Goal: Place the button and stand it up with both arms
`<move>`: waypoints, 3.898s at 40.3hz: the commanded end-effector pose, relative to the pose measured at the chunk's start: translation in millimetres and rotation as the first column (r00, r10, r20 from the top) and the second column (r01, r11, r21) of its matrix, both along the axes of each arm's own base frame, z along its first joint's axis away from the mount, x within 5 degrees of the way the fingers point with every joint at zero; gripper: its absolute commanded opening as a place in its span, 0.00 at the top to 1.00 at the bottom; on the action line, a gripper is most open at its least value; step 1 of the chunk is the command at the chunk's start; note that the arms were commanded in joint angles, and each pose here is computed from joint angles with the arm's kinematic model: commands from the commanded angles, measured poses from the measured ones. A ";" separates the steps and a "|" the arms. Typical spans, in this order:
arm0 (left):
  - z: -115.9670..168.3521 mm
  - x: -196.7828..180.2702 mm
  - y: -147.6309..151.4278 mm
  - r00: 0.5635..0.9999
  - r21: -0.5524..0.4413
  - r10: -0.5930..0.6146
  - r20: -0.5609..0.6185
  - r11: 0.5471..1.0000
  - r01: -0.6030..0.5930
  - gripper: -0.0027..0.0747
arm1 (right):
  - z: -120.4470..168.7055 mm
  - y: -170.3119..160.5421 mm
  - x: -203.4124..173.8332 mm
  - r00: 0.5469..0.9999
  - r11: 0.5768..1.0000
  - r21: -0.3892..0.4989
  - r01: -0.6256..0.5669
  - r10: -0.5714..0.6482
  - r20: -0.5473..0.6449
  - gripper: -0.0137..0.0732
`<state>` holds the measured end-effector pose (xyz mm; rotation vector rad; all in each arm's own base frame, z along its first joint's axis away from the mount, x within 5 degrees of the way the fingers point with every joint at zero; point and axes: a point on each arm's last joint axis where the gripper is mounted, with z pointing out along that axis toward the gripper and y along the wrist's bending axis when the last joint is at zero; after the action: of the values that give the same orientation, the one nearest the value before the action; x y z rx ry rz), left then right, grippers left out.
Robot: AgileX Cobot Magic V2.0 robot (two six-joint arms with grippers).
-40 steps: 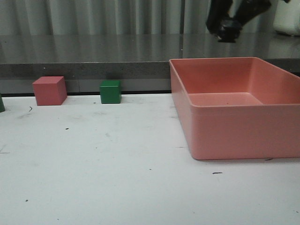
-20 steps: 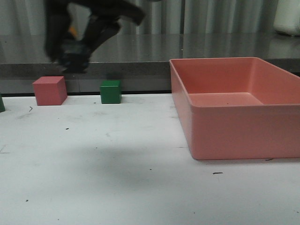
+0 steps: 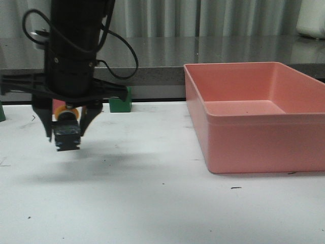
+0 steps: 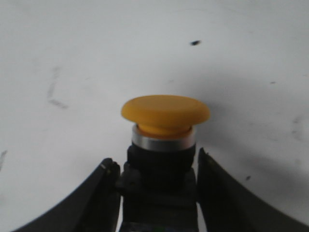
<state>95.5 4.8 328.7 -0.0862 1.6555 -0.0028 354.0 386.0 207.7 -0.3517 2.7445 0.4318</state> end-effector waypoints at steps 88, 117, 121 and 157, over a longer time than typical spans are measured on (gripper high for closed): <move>17.9 0.7 -0.1 0.995 -0.010 -0.001 0.102 1.000 0.002 0.07 | 261.6 -318.9 -68.6 0.930 0.979 -0.047 0.199 -0.173 0.325 0.91; 17.9 0.7 -0.1 0.995 -0.010 -0.001 0.102 1.000 0.002 0.07 | 127.7 -385.6 -221.9 0.718 0.919 -0.010 0.395 -0.302 0.628 0.91; 17.9 0.7 -0.1 0.995 -0.010 -0.001 0.102 1.000 0.002 0.07 | 111.8 -387.1 -245.0 0.630 0.920 0.017 0.392 -0.281 0.724 0.91; 28.0 69.7 -14.2 0.992 -0.081 -0.102 -0.074 0.992 0.096 0.07 | 86.8 -387.0 -297.9 0.345 0.925 0.151 0.348 -0.277 0.897 0.91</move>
<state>149.0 -2.0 335.7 -0.0796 1.8081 -0.0829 55.8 -0.7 278.5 0.0053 1.7359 0.0072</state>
